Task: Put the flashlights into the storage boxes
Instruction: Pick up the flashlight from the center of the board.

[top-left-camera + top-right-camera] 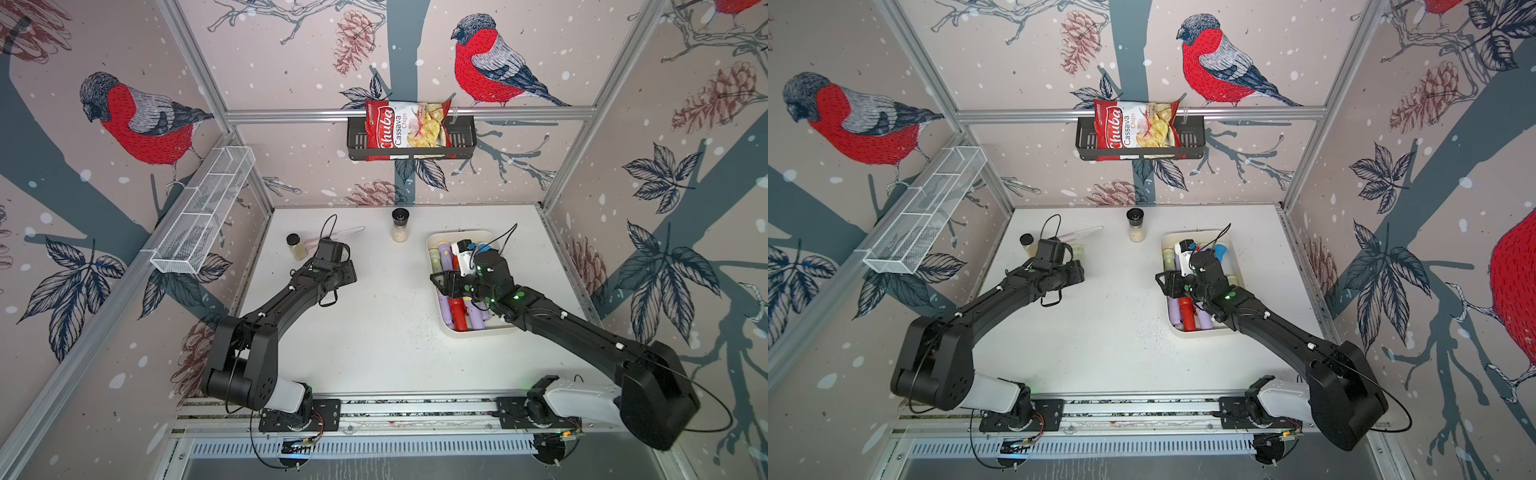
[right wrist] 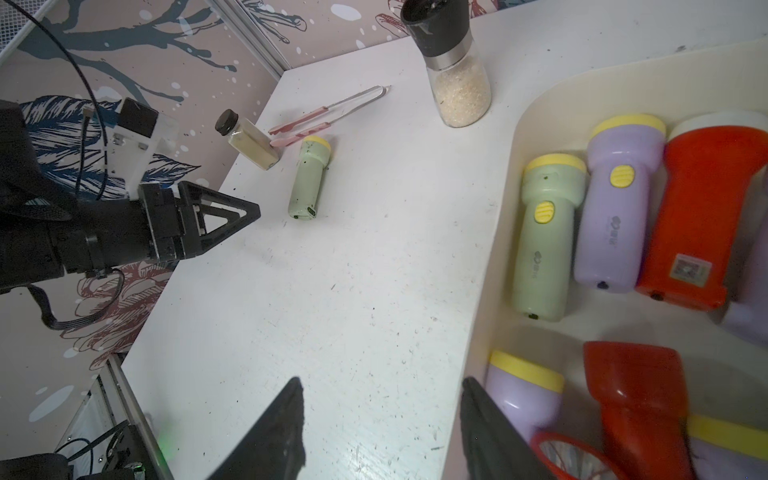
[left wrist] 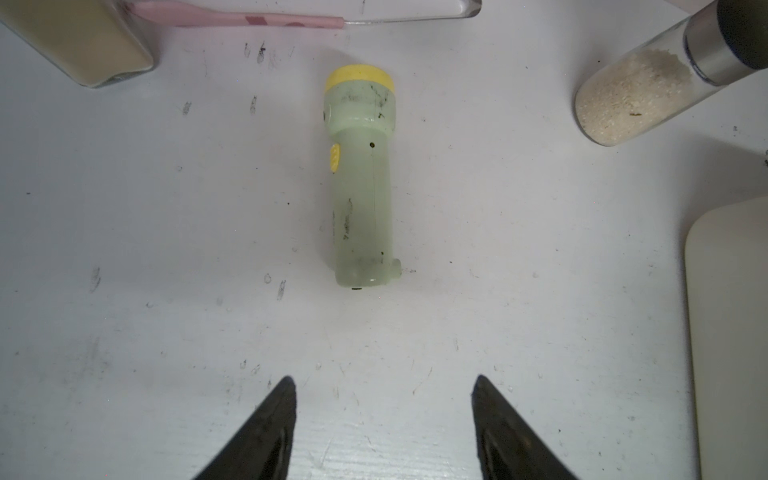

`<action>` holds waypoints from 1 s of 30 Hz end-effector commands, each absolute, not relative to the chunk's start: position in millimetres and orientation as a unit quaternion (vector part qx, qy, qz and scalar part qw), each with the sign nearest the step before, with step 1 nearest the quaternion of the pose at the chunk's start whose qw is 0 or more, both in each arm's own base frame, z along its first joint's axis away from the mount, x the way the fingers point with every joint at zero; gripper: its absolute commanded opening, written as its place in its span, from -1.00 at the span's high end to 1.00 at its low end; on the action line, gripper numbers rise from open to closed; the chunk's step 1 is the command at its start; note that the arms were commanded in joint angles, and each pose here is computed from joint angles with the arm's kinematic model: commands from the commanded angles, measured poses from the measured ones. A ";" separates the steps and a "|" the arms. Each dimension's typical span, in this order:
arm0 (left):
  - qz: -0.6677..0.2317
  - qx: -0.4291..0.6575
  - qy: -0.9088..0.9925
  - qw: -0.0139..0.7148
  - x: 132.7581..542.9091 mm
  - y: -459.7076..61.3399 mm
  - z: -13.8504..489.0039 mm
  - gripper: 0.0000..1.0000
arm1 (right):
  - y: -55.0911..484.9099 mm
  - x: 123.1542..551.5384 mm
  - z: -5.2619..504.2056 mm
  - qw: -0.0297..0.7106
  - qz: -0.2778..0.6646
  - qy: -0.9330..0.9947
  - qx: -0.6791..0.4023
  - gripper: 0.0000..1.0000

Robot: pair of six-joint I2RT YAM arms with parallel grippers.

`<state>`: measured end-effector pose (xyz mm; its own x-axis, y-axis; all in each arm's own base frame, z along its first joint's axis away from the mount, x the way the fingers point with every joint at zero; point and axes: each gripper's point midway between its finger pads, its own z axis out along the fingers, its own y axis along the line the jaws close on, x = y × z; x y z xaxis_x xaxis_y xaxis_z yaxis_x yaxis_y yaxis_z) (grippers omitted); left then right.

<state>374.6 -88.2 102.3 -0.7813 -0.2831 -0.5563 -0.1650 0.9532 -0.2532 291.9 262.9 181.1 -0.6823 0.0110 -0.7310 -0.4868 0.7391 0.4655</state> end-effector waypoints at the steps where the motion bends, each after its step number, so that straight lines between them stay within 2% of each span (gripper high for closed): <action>1: -0.095 -0.115 0.942 0.301 380.2 -86.2 99.6 -0.34 | 266.0 298.4 181.9 0.379 0.324 0.854 -0.147 -0.20; 5: -0.081 -0.115 0.948 0.286 396.4 -76.5 88.0 -0.32 | 269.3 301.4 184.3 0.380 0.322 0.854 -0.151 -0.20; 8: -0.056 -0.115 0.955 0.269 411.3 -67.8 79.0 -0.22 | 271.3 302.8 187.2 0.383 0.322 0.852 -0.152 -0.20; 14: -0.059 -0.098 0.963 0.245 436.9 -75.6 60.8 -0.17 | 273.9 307.5 187.5 0.383 0.316 0.854 -0.155 -0.20; 24: -0.008 -0.099 0.969 0.227 451.8 -63.8 35.5 -0.06 | 274.9 312.8 185.1 0.387 0.302 0.856 -0.162 -0.18; 30: -0.004 -0.099 0.971 0.217 448.7 -62.7 25.9 0.20 | 274.5 314.9 185.2 0.391 0.296 0.855 -0.167 -0.17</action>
